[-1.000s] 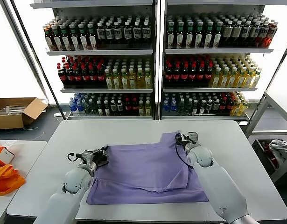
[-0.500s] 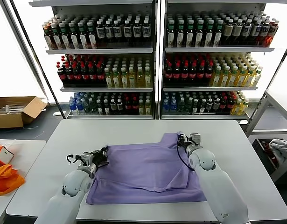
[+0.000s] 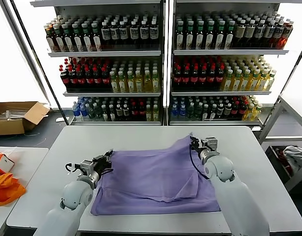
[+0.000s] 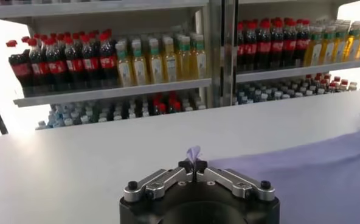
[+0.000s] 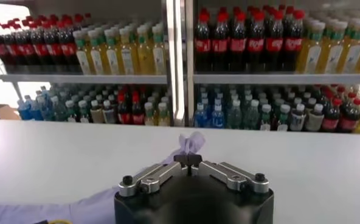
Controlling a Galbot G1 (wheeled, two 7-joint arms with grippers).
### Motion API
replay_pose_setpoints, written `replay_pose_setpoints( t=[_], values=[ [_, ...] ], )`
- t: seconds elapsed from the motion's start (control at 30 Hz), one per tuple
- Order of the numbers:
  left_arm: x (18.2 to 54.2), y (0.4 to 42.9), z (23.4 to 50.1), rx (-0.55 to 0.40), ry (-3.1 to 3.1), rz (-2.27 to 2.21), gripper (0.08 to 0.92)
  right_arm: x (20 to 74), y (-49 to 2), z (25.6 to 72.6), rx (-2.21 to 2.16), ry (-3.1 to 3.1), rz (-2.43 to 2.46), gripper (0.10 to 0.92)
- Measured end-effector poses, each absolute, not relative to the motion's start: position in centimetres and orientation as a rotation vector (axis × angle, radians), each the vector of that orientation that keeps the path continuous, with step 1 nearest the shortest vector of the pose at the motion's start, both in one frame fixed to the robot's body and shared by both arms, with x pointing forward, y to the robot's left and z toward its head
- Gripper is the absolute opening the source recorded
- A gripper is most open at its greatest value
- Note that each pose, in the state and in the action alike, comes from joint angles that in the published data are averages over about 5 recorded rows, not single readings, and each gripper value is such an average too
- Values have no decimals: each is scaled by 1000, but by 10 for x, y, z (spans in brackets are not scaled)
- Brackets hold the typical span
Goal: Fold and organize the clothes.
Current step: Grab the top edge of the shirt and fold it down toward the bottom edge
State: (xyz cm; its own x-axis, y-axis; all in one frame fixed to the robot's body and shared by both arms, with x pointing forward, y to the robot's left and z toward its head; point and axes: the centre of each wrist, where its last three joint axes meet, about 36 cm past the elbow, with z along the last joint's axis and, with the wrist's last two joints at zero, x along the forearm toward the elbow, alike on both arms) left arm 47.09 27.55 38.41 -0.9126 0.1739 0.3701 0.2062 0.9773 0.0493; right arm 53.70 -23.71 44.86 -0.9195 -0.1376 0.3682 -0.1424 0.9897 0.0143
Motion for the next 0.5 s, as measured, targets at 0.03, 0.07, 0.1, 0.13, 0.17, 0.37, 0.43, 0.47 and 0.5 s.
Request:
replay_pose_setpoints(
  t=[0.03, 0.07, 0.1, 0.13, 0.17, 0.37, 0.43, 0.47, 0.5],
  values=[
    [469, 276, 385, -275, -2755, -125, 88, 534, -237, 450, 198, -2762, 20, 108],
    [466, 277, 386, -276, -2758, -126, 88, 530, -237, 451, 195, -2767, 22, 108],
    [464, 277, 387, -277, -2760, -127, 88, 526, -237, 452, 191, -2771, 23, 108],
    [461, 278, 388, -279, -2763, -128, 88, 522, -237, 452, 186, -2774, 23, 108],
    [459, 278, 389, -281, -2766, -130, 88, 518, -237, 452, 182, -2777, 22, 108],
    [440, 283, 398, -297, -2777, -144, 88, 486, -240, 444, 151, -2777, 20, 108],
    [432, 283, 400, -307, -2778, -149, 88, 473, -240, 439, 140, -2771, 18, 108],
    [428, 282, 401, -314, -2778, -150, 88, 467, -240, 437, 134, -2768, 17, 108],
    [424, 280, 401, -321, -2777, -151, 88, 461, -240, 435, 128, -2765, 15, 108]
  ],
)
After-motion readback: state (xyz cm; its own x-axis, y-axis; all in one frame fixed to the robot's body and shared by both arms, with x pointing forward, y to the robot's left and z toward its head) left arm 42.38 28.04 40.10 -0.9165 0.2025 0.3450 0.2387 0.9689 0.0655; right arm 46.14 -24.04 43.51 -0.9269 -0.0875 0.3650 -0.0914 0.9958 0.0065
